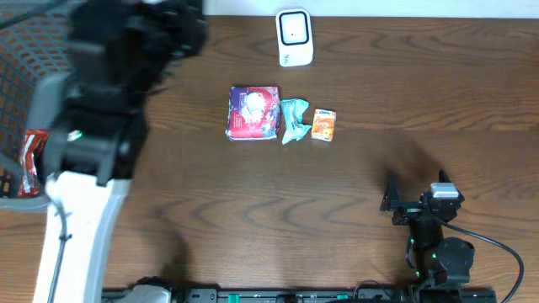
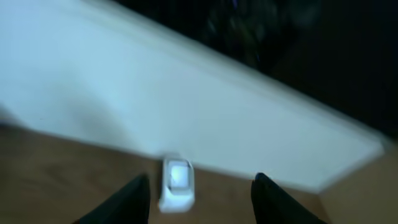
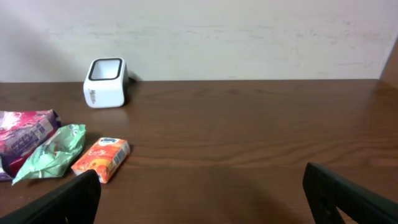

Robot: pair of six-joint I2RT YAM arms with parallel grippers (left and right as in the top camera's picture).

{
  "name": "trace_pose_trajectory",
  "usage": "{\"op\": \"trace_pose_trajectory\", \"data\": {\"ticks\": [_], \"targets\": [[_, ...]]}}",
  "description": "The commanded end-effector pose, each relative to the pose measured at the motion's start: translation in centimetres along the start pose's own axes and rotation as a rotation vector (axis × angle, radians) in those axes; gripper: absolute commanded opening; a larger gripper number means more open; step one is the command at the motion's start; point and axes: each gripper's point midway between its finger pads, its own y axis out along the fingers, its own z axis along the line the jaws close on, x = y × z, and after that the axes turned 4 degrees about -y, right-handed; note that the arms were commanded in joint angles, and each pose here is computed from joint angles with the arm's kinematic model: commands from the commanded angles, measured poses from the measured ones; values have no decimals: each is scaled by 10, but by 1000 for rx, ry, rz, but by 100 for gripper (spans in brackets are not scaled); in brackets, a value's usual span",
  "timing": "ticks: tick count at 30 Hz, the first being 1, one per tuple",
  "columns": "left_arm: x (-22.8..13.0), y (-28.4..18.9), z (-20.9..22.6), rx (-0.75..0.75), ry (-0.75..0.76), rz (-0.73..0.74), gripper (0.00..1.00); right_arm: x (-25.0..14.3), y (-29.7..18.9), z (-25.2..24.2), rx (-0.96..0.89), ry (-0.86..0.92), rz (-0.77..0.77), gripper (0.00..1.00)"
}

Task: Scan the item barcode
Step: 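Move the left arm back into the basket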

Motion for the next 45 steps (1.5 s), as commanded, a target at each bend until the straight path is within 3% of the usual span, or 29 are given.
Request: {"op": "trace_pose_trajectory", "data": {"ticks": [1,6,11,12,14,17,20,25,36,39,45], "targets": [[47,-25,25,75,11,-147,52,-1,0,0,0,13,2,99],[90,-51,93,316,40,-291,53,-1,0,0,0,13,2,99],[103,-82,173,641,136,-296,54,-1,0,0,0,13,2,99],[105,-90,187,706,147,-295,60,-1,0,0,0,13,2,99],[111,-108,213,829,158,-310,60,-1,0,0,0,13,2,99],[117,-127,244,947,138,-327,60,-1,0,0,0,13,2,99],[109,-139,275,1035,106,-279,61,-1,0,0,0,13,2,99],[74,-160,330,1196,95,-62,60,-1,0,0,0,13,2,99],[20,-172,411,1344,-12,202,59,-1,0,0,0,13,2,99],[3,-164,422,1335,43,333,45,-1,0,0,0,13,2,99],[-26,-146,444,1320,72,479,46,-1,0,0,0,13,2,99]]}}
